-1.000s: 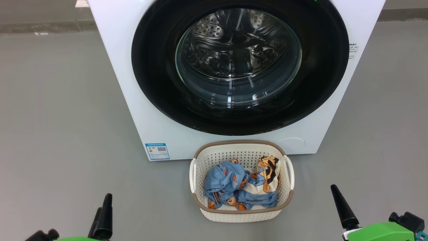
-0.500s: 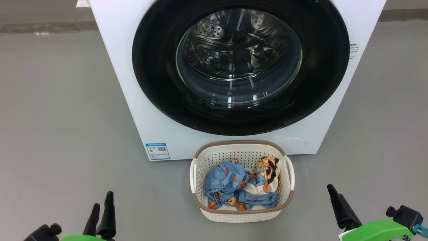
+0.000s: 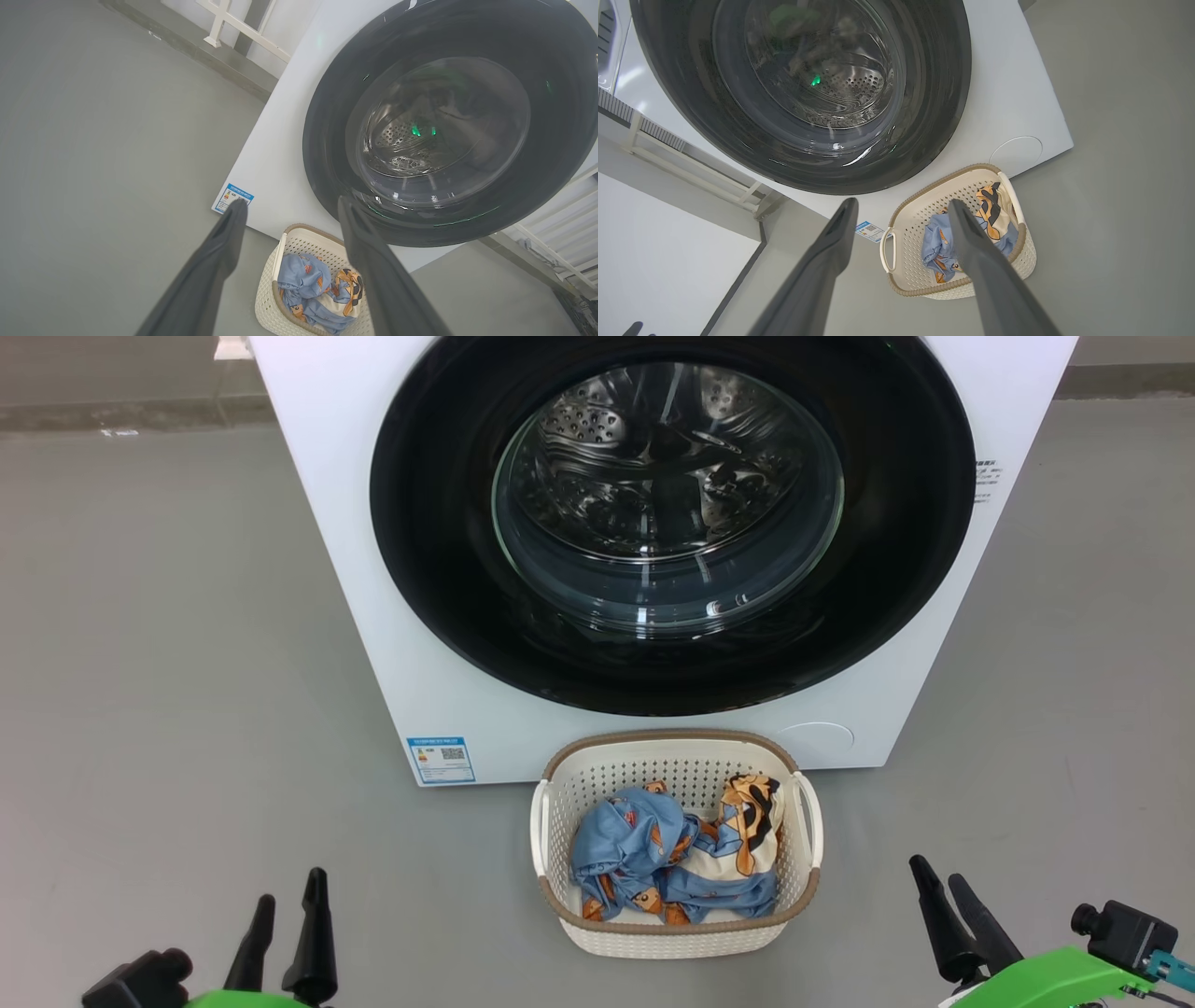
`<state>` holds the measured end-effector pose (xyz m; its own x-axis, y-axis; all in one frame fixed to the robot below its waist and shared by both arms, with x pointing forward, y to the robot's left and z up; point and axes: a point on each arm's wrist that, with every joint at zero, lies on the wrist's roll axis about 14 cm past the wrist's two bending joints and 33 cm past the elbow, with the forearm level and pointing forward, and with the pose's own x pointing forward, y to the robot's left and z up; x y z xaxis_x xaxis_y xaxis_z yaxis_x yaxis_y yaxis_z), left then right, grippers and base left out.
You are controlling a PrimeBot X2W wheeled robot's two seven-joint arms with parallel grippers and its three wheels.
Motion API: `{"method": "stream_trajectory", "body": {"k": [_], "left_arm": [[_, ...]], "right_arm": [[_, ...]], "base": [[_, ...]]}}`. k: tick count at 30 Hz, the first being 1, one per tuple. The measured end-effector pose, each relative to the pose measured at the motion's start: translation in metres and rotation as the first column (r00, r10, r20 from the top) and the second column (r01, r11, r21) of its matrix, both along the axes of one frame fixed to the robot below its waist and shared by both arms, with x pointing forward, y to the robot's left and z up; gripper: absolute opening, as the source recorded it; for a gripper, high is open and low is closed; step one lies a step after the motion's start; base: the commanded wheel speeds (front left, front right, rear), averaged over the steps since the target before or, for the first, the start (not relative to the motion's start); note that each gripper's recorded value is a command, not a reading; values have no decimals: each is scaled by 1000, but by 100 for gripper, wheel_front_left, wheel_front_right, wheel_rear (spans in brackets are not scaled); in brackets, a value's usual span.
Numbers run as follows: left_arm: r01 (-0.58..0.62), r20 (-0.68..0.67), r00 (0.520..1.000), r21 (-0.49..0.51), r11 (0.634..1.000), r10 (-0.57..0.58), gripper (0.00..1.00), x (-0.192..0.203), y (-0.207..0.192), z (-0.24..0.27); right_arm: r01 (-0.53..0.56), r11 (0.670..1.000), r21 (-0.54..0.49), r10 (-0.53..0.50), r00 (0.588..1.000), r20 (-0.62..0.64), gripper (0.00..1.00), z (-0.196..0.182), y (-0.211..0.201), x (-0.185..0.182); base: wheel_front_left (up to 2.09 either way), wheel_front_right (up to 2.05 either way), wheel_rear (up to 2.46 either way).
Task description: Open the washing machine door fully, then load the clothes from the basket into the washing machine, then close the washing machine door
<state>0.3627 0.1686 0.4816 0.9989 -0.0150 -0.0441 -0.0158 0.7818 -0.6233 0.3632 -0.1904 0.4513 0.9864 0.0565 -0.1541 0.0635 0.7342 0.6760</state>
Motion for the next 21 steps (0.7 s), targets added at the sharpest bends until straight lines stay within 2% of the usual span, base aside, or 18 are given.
{"method": "stream_trajectory", "body": {"k": [10, 21], "left_arm": [[23, 24, 999, 125, 992, -26, 100, 0, -5, 4], [31, 48, 998, 253, 967, -44, 100, -1, -7, 7]], "right_arm": [[-23, 991, -131, 26, 999, 26, 100, 3, -3, -1], [-50, 966, -253, 67, 996, 59, 100, 10, -2, 1]], "base": [[0, 0, 0], [0, 0, 0]]}}
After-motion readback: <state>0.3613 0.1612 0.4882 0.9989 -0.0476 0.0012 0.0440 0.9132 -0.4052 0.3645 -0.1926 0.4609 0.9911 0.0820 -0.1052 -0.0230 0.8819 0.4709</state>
